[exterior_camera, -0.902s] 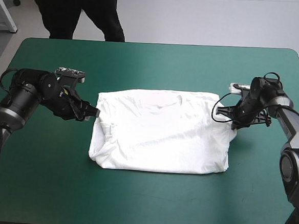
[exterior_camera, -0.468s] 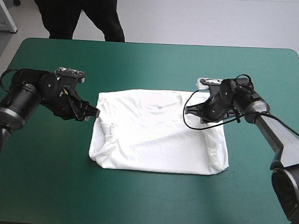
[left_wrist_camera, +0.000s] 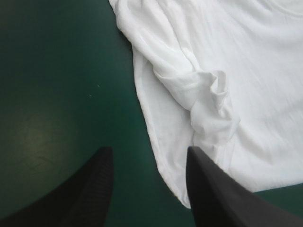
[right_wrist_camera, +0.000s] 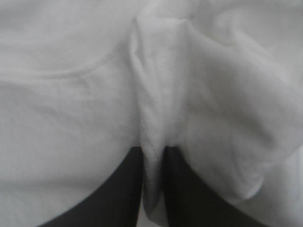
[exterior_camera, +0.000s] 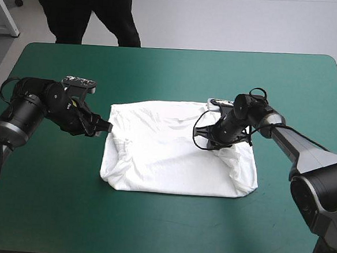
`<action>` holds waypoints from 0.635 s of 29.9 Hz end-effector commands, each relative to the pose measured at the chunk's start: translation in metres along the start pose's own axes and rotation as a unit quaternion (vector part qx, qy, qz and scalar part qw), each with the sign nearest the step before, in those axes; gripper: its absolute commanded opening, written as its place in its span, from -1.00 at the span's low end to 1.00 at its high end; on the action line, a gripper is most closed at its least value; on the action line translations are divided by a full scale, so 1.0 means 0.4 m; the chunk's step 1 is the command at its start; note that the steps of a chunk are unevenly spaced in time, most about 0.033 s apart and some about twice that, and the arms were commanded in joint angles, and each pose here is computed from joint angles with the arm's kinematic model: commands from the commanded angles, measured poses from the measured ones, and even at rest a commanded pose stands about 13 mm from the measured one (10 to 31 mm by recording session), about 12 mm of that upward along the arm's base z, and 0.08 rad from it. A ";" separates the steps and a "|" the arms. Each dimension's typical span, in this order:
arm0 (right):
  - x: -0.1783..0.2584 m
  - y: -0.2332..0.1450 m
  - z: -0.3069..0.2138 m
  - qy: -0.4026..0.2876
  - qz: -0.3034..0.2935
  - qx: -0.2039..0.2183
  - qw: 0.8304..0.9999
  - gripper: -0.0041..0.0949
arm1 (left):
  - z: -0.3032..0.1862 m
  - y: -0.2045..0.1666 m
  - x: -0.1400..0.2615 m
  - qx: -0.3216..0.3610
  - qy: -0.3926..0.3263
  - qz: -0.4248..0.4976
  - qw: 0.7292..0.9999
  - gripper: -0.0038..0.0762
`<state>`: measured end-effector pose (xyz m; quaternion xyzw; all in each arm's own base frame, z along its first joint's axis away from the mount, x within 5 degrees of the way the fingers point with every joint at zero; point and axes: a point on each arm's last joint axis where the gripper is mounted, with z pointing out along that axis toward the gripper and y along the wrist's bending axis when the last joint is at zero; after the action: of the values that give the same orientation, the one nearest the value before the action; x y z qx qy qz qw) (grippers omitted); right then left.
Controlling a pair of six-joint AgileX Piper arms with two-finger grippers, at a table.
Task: Fold the cloth
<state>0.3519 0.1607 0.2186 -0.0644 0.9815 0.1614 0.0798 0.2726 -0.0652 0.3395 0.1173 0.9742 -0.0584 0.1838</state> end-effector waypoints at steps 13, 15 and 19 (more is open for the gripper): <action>0.094 0.031 -0.370 -0.127 -0.040 0.067 0.989 0.26 | -0.042 -0.004 0.018 -0.007 0.005 -0.017 1.000 -0.03; 0.126 0.016 -0.393 -0.134 -0.032 0.086 0.987 0.26 | -0.029 -0.013 0.033 -0.005 0.019 -0.016 1.000 -0.03; 0.174 -0.011 -0.418 -0.145 -0.003 0.094 0.985 0.24 | 0.004 -0.045 0.080 0.002 0.043 -0.018 0.999 -0.03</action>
<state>0.2757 0.1079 0.3421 -0.0561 0.9778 0.0742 0.1876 0.2547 -0.0704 0.3203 0.1088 0.9855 -0.0459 0.1220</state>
